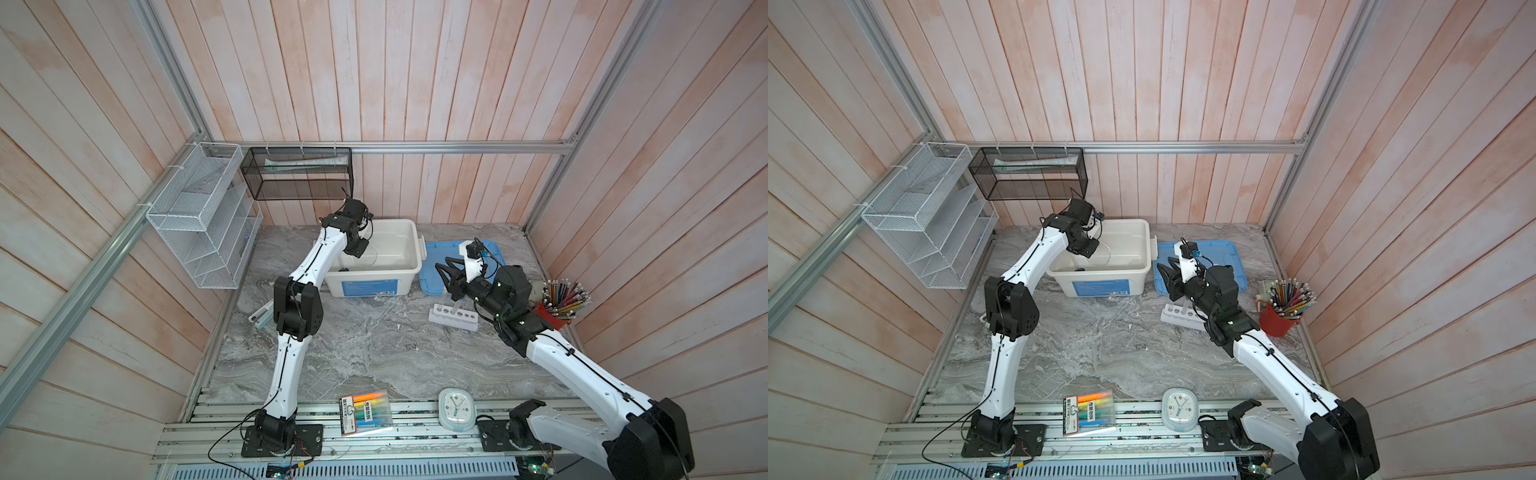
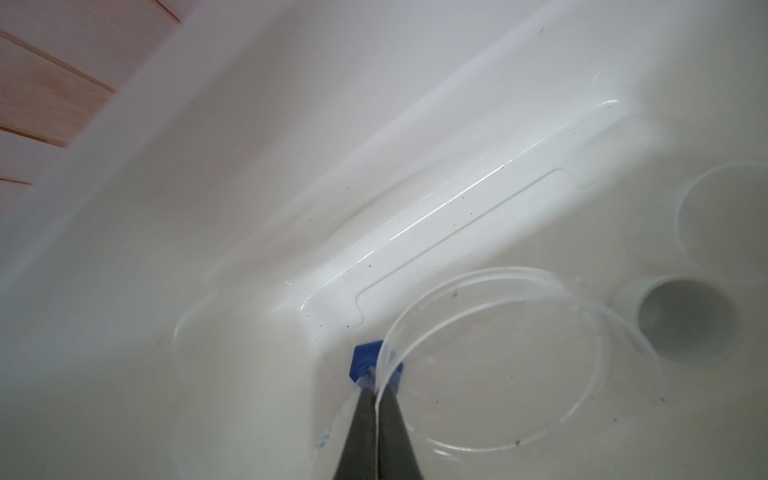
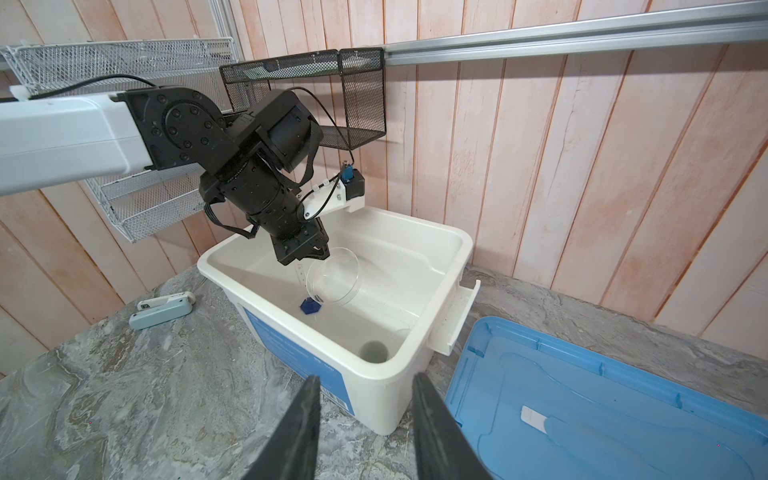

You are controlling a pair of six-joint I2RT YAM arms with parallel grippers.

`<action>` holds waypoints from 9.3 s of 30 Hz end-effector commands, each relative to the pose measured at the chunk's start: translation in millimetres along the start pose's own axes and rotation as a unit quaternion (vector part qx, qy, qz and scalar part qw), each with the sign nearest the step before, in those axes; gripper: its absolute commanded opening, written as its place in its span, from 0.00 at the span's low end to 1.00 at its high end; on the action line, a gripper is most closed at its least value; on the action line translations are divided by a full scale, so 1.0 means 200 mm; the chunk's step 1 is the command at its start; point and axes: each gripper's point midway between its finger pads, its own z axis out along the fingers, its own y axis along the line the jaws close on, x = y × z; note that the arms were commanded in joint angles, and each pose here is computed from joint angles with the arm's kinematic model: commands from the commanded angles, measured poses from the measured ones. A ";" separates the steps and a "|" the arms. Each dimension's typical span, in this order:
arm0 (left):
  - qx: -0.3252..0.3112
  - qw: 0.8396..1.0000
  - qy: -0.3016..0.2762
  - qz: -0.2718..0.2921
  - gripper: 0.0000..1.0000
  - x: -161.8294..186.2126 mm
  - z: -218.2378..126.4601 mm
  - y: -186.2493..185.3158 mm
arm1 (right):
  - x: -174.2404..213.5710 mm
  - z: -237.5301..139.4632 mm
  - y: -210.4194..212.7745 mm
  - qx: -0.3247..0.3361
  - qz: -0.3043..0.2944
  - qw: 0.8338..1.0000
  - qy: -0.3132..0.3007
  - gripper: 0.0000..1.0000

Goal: Organize the chemistry lab equipment
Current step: 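Lower the glass dish into the bin with the left gripper, then open the left gripper to release the glass dish on the bin floor, then raise the left gripper from the bin while the right gripper reaches the blue lid, then lower the right gripper and close it on the blue lid's edge, then lift the blue lid edge with the right gripper, tilting it up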

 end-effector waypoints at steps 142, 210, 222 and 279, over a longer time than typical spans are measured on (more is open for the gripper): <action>0.012 0.887 -0.439 -0.144 1.00 0.53 -1.35 -0.10 | 0.98 -0.18 -1.74 0.379 0.131 0.829 0.390 0.37; 0.005 0.909 -0.391 -0.147 1.00 0.55 -1.17 -0.08 | 1.24 -0.05 -1.92 0.336 0.174 0.831 0.408 0.15; 0.014 0.907 -0.395 -0.146 1.00 0.55 -1.20 -0.09 | 1.16 -0.06 -1.89 0.337 0.178 0.835 0.396 0.02; 0.037 0.900 -0.412 -0.138 1.00 0.54 -1.26 -0.14 | 1.06 -0.20 -1.80 0.359 0.214 0.834 0.360 0.00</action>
